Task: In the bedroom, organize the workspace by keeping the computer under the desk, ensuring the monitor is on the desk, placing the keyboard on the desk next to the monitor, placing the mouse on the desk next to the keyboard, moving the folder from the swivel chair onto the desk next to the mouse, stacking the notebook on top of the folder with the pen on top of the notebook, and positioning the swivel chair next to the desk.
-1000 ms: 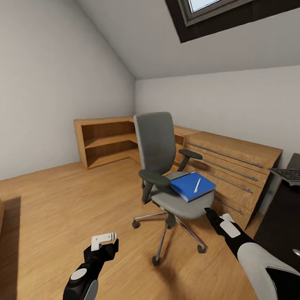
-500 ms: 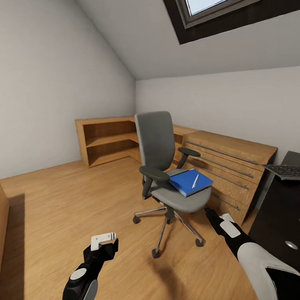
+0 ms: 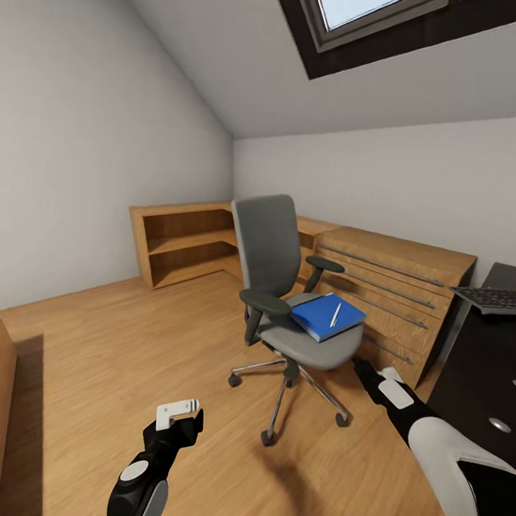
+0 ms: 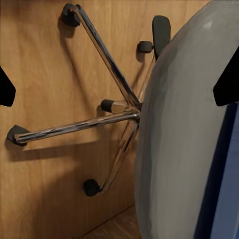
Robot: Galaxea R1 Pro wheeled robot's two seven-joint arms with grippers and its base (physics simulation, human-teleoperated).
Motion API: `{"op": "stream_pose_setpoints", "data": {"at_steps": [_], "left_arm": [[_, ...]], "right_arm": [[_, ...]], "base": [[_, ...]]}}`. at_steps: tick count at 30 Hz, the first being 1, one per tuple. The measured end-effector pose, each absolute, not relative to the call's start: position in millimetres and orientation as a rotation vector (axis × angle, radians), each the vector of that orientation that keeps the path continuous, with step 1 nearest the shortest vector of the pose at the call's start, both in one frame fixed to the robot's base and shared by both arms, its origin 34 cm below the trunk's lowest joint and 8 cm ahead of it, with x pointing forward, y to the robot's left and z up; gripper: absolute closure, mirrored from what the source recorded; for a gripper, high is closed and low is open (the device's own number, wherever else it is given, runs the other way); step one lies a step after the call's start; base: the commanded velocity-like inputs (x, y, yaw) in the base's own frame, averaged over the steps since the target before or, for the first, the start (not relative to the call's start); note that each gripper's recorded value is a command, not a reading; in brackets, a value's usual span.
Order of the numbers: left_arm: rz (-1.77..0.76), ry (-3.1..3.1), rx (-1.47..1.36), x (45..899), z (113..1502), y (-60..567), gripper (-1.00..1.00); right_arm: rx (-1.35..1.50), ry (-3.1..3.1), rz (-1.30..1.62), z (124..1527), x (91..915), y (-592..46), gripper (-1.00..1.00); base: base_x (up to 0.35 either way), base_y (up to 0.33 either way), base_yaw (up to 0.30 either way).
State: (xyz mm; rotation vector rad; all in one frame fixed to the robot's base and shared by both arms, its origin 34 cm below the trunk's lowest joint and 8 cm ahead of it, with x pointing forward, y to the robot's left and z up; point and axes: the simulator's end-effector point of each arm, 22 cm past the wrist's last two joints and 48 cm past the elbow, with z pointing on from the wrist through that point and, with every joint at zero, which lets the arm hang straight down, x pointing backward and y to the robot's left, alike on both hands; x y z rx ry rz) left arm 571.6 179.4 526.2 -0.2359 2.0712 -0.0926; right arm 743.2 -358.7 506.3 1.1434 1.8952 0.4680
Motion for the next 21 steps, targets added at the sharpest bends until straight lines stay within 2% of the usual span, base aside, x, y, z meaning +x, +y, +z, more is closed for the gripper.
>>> {"op": "stream_pose_setpoints", "data": {"at_steps": [13, 21], "left_arm": [[-0.083, 2.070, -0.244, 578.8, 556.1, 181.1, -1.00], [0.078, 2.058, -0.344, 578.0, 579.5, 213.1, -1.00]], "right_arm": [[1.143, 1.889, 0.462, 535.9, 750.6, -361.3, -1.00], [1.144, 1.890, 0.459, 553.1, 754.5, -362.7, -1.00]], "base": [[0.000, 0.000, 0.000], [-0.054, 0.000, 0.000]]}}
